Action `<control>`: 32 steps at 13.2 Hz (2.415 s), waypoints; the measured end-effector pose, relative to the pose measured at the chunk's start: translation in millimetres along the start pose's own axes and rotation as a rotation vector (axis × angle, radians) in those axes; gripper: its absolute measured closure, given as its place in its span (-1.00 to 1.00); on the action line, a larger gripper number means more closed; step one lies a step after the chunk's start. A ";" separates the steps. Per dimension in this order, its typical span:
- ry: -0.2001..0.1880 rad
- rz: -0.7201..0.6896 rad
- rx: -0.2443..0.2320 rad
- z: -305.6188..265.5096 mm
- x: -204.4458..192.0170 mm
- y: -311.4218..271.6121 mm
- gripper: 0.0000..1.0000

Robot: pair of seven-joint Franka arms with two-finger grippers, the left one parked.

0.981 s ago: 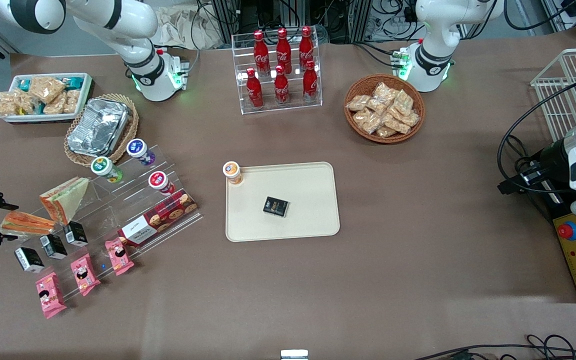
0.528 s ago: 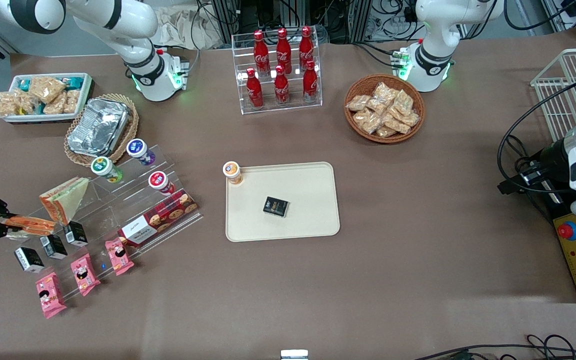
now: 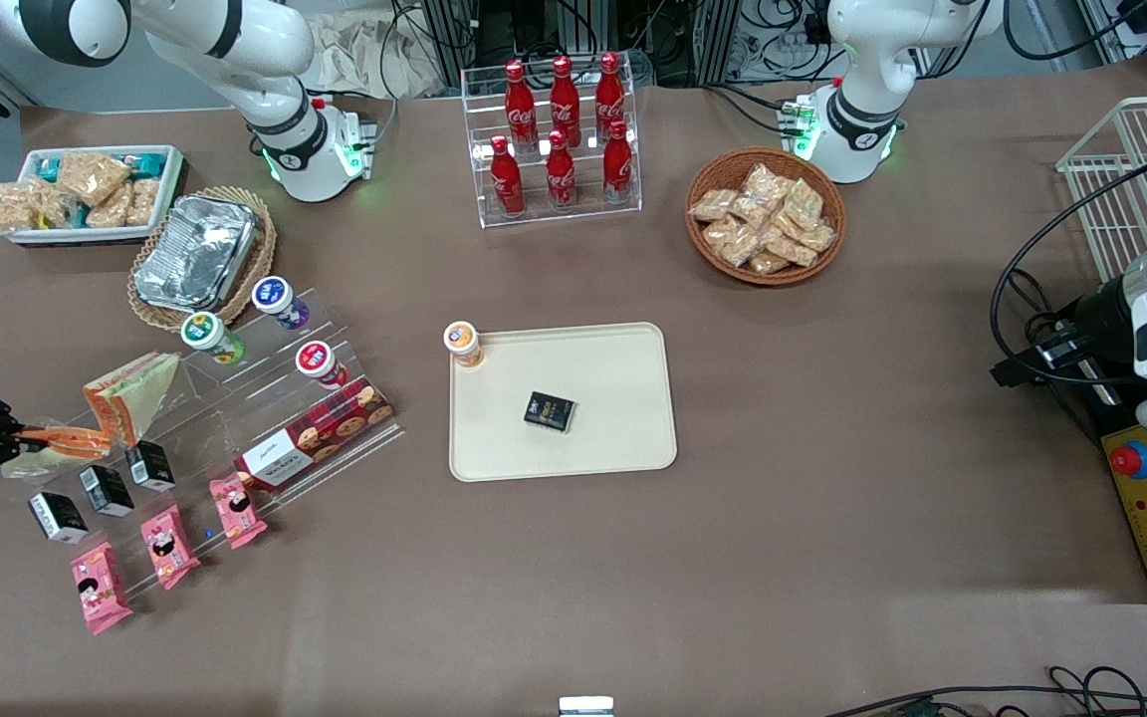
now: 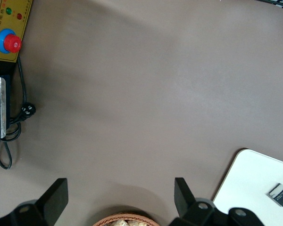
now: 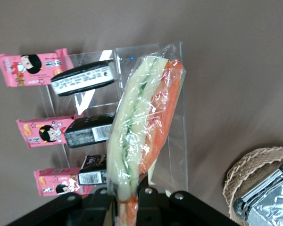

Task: Place sandwich on tray
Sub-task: 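Lift the wrapped sandwich up off the rack with the right gripper, then carry the sandwich over the cream tray beside the black box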

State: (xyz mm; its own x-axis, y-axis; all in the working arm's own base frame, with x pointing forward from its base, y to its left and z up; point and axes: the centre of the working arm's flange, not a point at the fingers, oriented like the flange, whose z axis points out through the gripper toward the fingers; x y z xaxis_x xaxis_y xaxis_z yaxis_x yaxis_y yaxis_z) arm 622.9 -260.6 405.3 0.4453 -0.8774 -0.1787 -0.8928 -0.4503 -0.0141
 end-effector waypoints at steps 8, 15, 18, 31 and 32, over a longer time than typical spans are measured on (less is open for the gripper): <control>0.110 -0.435 0.063 -67.0 -9.8 -16.7 0.74; 0.143 -1.022 0.078 -87.8 -61.2 -58.6 0.74; 0.129 -1.203 0.093 -94.3 -118.6 -97.6 0.74; 0.232 -1.970 -0.221 -17.2 -499.6 -245.2 0.74; 0.257 -2.035 -0.266 1.5 -533.2 -250.0 0.74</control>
State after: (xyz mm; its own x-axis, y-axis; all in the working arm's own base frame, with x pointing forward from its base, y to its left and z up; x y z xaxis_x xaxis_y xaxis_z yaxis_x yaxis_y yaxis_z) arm 608.5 320.0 502.6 0.5858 0.8103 0.0172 0.8004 -0.5817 0.1450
